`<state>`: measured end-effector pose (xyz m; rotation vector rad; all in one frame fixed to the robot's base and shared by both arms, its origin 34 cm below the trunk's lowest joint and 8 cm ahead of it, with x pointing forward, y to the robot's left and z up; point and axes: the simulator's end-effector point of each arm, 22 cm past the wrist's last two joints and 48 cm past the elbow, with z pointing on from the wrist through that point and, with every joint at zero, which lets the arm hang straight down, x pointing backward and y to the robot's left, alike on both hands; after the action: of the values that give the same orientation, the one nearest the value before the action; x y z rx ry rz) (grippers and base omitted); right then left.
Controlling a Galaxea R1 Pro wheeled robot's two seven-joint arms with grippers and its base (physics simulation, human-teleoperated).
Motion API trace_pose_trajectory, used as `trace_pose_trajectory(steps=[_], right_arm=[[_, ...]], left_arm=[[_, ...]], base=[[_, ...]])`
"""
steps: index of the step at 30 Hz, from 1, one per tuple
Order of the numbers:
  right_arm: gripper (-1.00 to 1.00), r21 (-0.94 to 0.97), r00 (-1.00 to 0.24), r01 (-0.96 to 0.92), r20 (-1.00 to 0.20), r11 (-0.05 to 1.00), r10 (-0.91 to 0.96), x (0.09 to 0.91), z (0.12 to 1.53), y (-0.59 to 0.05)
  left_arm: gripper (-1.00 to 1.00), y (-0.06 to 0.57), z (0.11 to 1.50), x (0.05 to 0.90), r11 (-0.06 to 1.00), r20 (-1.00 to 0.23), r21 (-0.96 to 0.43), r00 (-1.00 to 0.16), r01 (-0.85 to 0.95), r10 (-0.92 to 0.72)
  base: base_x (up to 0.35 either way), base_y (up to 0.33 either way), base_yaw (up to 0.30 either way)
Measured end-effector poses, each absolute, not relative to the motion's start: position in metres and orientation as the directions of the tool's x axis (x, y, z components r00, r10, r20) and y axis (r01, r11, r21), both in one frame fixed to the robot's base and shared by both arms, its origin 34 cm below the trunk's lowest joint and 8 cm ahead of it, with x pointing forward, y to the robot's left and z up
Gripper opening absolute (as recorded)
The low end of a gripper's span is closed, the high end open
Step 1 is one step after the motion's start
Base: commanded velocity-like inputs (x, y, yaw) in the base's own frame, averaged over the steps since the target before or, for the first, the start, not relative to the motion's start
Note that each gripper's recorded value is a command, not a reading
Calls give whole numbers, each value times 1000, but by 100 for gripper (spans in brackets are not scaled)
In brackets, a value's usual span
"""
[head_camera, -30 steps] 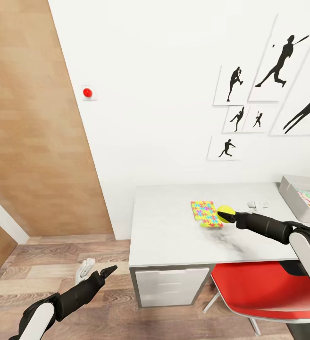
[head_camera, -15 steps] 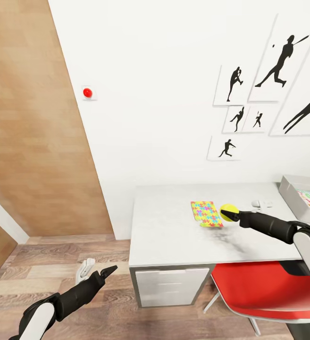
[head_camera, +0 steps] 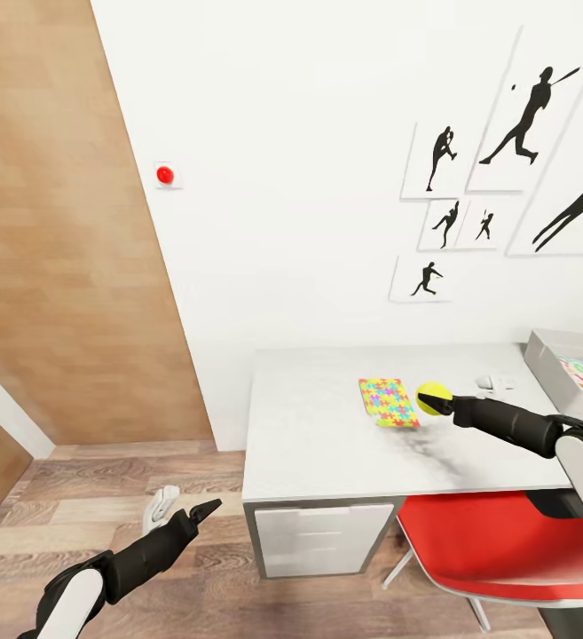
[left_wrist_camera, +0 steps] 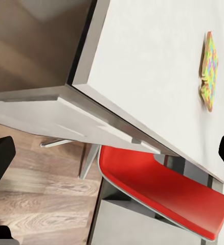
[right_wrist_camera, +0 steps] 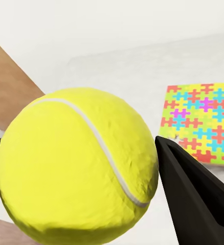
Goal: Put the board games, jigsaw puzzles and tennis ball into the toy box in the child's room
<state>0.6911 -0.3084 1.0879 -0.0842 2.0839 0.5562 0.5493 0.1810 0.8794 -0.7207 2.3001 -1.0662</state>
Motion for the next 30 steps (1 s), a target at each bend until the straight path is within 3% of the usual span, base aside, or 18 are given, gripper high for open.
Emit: trace_pose_trajectory(steps=[30], right_arm=[[-100,340,-524,-280,-838,898,154,688,1108,-313]], left_arm=[[100,183,893,554,556,-245,-799,-721,-229,-649]], base=[[0,0,0]])
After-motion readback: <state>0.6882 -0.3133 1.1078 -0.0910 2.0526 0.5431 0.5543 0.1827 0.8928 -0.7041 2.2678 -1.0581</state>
